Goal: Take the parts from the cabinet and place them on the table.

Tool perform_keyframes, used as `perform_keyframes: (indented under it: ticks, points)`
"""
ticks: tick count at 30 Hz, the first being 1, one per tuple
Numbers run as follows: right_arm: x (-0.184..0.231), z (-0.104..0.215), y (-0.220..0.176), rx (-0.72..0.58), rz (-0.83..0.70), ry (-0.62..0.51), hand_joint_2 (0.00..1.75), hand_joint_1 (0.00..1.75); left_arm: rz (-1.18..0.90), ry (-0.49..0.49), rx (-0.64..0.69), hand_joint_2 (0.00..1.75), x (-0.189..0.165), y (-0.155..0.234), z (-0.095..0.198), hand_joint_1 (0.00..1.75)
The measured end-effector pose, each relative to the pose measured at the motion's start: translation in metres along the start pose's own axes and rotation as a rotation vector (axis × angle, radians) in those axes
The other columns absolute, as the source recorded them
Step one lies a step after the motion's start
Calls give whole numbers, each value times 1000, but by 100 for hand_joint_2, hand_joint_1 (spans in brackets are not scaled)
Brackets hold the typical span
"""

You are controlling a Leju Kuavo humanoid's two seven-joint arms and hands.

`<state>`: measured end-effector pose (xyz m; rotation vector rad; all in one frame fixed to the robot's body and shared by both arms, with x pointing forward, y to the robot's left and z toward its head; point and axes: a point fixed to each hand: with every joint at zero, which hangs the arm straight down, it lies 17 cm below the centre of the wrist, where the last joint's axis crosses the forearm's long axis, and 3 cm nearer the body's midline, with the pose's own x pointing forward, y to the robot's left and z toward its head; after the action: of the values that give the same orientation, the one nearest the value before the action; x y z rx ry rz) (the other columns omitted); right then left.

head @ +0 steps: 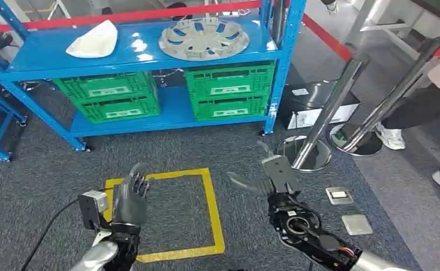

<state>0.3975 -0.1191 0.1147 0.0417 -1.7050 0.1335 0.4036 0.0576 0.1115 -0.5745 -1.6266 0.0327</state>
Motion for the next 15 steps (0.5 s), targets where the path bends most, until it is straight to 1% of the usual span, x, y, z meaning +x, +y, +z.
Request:
perform_keyframes:
  ticks: [15]
  points:
    - [3, 0, 1, 4, -2, -11, 175, 0, 3, -8, -16, 0, 2, -3, -1, 0]
